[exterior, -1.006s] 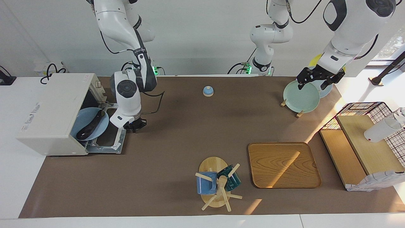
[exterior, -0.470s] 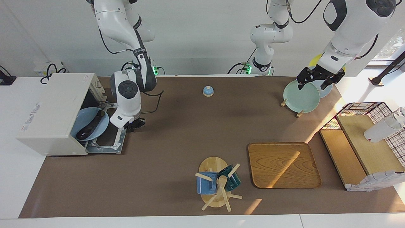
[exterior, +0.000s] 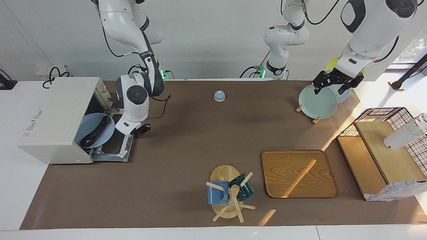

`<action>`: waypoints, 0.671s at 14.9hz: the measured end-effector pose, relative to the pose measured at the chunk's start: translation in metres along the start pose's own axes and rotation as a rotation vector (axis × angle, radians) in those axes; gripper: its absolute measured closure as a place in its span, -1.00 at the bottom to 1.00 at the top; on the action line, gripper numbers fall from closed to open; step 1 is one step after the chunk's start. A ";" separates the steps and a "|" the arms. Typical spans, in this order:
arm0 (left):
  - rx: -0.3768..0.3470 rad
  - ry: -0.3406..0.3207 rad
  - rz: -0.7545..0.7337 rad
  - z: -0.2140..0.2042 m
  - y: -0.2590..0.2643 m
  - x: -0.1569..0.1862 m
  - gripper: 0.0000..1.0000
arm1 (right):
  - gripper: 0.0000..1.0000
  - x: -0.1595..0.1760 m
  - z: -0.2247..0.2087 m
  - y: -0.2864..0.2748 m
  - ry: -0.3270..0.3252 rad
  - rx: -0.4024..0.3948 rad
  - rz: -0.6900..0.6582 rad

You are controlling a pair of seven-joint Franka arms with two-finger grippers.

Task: Put eggplant into oven
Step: 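Push the plate onto the oven rack and open the right gripper, then swing the oven door shut with the right gripper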

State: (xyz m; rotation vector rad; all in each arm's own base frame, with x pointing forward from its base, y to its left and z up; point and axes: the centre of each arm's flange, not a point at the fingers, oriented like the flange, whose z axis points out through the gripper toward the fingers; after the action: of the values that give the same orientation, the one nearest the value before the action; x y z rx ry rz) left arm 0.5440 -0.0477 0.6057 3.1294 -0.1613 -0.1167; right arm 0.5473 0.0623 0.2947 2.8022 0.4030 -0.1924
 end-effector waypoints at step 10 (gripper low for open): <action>0.000 0.000 0.000 0.000 0.000 0.000 -1.00 | 0.98 -0.015 -0.106 0.088 -0.080 -0.040 -0.248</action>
State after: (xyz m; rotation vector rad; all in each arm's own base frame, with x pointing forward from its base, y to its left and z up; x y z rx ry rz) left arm 0.5440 -0.0477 0.6057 3.1294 -0.1612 -0.1167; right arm 0.5685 0.0112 0.4216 2.6886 0.7261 -0.3447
